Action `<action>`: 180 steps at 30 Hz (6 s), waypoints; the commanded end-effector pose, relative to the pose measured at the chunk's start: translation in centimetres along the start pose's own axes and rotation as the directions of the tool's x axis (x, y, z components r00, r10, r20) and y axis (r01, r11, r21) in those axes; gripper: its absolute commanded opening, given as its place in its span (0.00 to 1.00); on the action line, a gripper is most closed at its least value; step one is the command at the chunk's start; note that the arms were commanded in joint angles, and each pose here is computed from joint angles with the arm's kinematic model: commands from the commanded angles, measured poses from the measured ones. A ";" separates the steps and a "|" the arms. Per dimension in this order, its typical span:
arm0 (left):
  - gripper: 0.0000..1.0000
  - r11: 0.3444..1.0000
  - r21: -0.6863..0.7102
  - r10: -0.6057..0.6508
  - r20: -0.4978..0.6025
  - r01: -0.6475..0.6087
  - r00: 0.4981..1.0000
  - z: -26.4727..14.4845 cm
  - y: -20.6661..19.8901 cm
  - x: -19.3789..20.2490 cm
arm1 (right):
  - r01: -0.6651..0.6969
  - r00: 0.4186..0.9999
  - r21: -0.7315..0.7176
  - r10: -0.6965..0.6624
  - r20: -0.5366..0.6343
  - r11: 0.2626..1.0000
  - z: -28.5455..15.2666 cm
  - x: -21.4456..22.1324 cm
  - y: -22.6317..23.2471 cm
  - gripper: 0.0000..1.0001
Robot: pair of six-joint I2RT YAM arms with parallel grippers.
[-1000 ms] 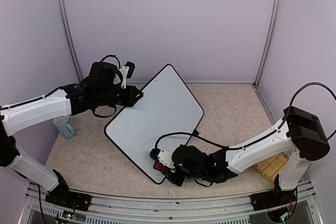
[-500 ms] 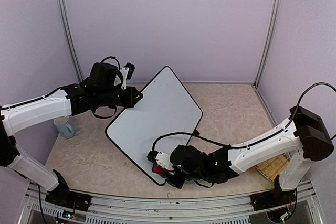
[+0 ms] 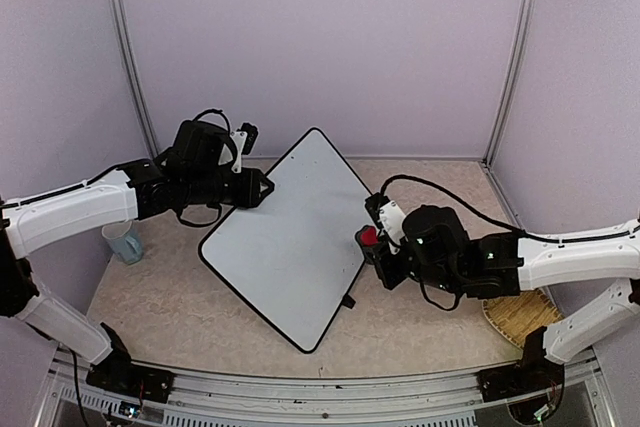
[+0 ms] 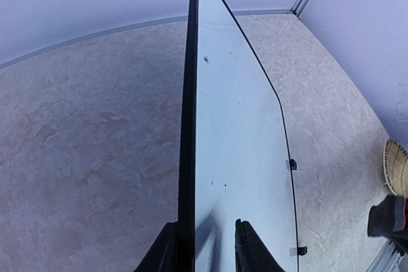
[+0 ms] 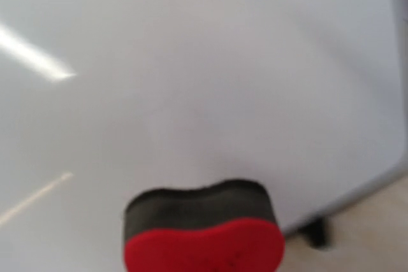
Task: Erase the whiteboard
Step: Erase the whiteboard at the center of the board, then place the whiteboard eraser at the center of the board, then erase the whiteboard at the center of the board.
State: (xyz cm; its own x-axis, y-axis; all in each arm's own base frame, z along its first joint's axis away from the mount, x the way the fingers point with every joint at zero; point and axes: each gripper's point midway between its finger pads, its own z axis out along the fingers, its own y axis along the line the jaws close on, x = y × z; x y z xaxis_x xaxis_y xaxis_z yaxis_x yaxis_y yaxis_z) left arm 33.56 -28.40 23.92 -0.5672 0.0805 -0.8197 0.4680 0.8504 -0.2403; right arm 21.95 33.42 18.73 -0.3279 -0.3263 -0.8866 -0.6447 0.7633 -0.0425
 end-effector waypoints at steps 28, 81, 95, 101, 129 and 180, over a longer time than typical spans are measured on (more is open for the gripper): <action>0.75 1.000 -0.004 0.008 0.114 -0.007 0.993 -2.9 -1.2 -5.3 | -0.256 0.857 0.474 0.425 -0.292 0.842 3.2 12.8 -15.8 0.33; 0.99 0.980 0.004 -0.192 0.262 0.198 0.946 -15.5 2.8 0.0 | 0.057 0.892 -0.005 -0.053 -0.450 0.998 12.2 10.3 -11.4 0.57; 0.99 0.975 0.010 -0.216 0.257 0.221 0.942 -15.3 2.9 0.7 | 0.067 0.901 0.033 -0.046 -0.431 0.997 14.6 10.5 -10.6 0.42; 0.99 0.975 0.013 -0.219 0.251 0.223 0.943 -15.1 2.8 0.9 | 0.038 0.916 0.044 -0.017 -0.401 0.998 14.2 10.1 -10.3 0.22; 0.99 0.965 0.013 -0.254 0.273 0.260 0.928 -15.5 3.5 2.0 | -0.212 0.882 0.393 0.349 -0.318 0.895 13.3 11.1 -10.4 0.00; 0.99 0.960 0.003 -0.270 0.282 0.281 0.920 -14.3 4.5 5.1 | -0.304 0.877 0.602 0.463 -0.126 0.738 12.0 5.4 -6.8 0.76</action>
State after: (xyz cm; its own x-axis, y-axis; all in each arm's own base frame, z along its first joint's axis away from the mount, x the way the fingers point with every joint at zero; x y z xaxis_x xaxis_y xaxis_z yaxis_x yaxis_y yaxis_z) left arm 23.20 -16.52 26.05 -0.4672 -0.2989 -0.8321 0.2753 0.8451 -0.4582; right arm 34.26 32.08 5.07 -0.7186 0.0479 -0.6937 0.1149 0.9921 -0.0506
